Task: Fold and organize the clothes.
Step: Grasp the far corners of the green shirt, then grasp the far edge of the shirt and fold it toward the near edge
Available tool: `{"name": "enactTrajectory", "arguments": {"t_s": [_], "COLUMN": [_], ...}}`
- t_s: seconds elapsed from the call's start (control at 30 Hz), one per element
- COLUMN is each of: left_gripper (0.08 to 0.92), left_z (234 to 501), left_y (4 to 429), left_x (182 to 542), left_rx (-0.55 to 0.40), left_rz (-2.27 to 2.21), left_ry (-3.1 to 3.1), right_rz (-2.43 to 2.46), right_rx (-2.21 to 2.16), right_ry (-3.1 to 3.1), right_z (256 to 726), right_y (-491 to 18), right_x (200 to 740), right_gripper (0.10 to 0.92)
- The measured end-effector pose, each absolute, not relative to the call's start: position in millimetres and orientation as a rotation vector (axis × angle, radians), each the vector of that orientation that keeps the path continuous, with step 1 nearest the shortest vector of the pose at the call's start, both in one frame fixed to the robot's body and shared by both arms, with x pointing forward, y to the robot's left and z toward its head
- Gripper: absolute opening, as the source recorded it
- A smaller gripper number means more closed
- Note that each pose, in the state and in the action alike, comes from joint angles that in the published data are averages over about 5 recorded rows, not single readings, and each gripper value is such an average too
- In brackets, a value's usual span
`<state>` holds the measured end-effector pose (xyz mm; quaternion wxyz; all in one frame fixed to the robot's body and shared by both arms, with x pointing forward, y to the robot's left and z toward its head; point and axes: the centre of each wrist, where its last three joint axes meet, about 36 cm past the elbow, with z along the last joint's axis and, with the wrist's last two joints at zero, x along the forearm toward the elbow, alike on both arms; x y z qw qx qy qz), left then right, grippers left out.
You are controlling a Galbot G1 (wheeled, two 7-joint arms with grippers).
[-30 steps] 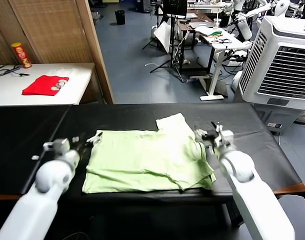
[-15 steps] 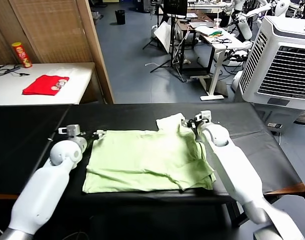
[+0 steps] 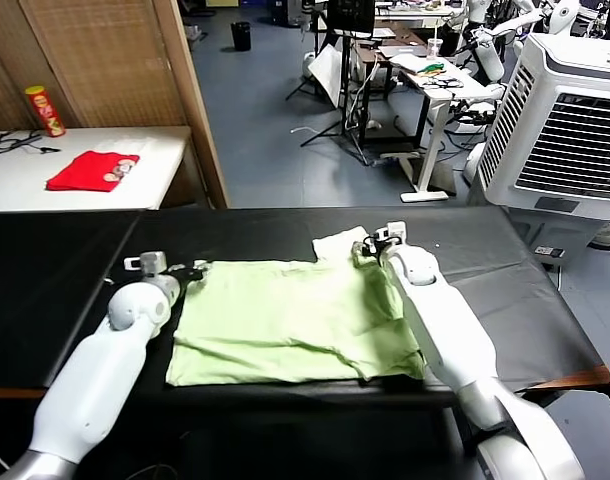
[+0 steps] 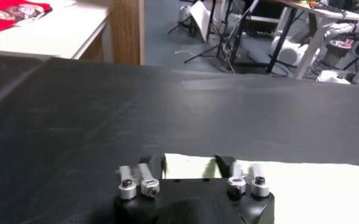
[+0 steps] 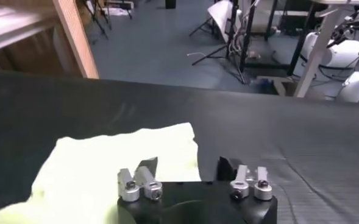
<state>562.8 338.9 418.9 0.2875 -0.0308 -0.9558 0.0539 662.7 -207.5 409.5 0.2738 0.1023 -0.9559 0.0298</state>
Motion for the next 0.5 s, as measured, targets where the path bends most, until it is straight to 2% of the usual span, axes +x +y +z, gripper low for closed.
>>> {"name": "enactTrajectory", "arguments": {"t_s": [0.07, 0.17, 0.5], "left_gripper": [0.224, 0.137, 0.130], "left_z": [419.5, 421.8, 444.6], "left_y": [339.2, 339.4, 351.2], "left_x": [562.9, 563.3, 547.7], "left_rx": [-0.090, -0.096, -0.068], "left_rz": [0.148, 0.159, 0.126], "left_ry": [-2.556, -2.572, -2.669], "right_rz": [0.075, 0.064, -0.013], "right_rx": [0.276, 0.279, 0.358], "right_ry": [-2.591, -2.633, -2.757], "right_z": [408.1, 406.6, 422.0], "right_y": [-208.1, -209.9, -229.3], "right_x": [662.3, 660.1, 628.9], "right_gripper": [0.231, 0.148, 0.126]}}
